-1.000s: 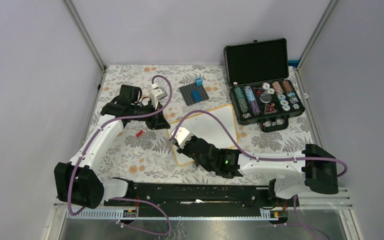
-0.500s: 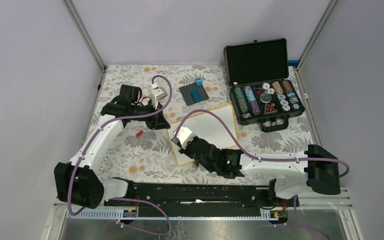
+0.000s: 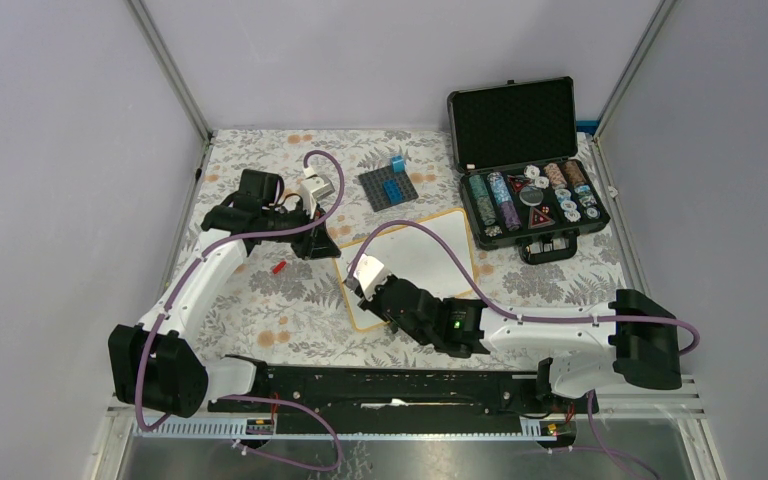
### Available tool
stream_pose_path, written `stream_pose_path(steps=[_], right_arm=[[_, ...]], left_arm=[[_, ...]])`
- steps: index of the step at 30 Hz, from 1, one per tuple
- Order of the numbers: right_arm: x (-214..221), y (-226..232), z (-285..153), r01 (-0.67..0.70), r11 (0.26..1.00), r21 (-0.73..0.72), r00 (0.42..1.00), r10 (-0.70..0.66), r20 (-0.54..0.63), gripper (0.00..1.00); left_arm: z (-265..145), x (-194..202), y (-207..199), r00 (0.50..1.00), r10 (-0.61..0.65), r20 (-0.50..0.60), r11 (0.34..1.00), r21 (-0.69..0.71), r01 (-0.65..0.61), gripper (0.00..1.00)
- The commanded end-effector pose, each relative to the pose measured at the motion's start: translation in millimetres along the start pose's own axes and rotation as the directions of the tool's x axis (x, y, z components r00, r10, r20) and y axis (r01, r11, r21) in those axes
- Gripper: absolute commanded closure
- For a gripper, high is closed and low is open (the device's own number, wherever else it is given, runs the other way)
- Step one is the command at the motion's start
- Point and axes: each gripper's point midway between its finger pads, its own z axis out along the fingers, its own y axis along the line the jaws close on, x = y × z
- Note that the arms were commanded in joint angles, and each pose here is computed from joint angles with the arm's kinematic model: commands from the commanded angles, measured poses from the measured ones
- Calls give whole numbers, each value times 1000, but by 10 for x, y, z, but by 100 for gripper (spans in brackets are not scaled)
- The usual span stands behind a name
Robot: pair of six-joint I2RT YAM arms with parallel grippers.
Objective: Write a sentence on the whiteboard
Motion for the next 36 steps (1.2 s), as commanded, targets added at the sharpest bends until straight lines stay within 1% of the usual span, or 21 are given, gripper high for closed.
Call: stream_pose_path(steps=[1, 4, 11, 13, 25, 28, 36], right_arm=[[-69, -23, -60, -30, 999, -13, 999, 30, 16, 100], [-123, -34, -85, -35, 999, -12, 999, 35, 31, 100], [-443, -233, -243, -92, 995, 33, 986, 87, 143, 100], [-483, -267, -256, -89, 995, 44, 985, 81, 153, 100], [-407, -184, -32, -44, 997, 69, 994, 36, 106, 100], [-417, -207, -17, -48, 995, 84, 994, 38, 106, 100], [-464, -194, -41, -63, 996, 67, 990, 55, 127, 100]], left_arm=[[-30, -126, -11, 998, 48, 28, 999, -4, -48, 100], [-26, -131, -9, 999, 47, 28, 999, -2, -46, 100], [-25, -124, -12, 999, 45, 28, 999, 0, -45, 100], [-24, -129, -12, 999, 47, 28, 999, 1, -47, 100], [-29, -130, -26, 999, 45, 29, 999, 5, -46, 100], [-30, -117, -28, 999, 45, 27, 999, 3, -45, 100], [-28, -117, -30, 999, 45, 27, 999, 6, -45, 100]])
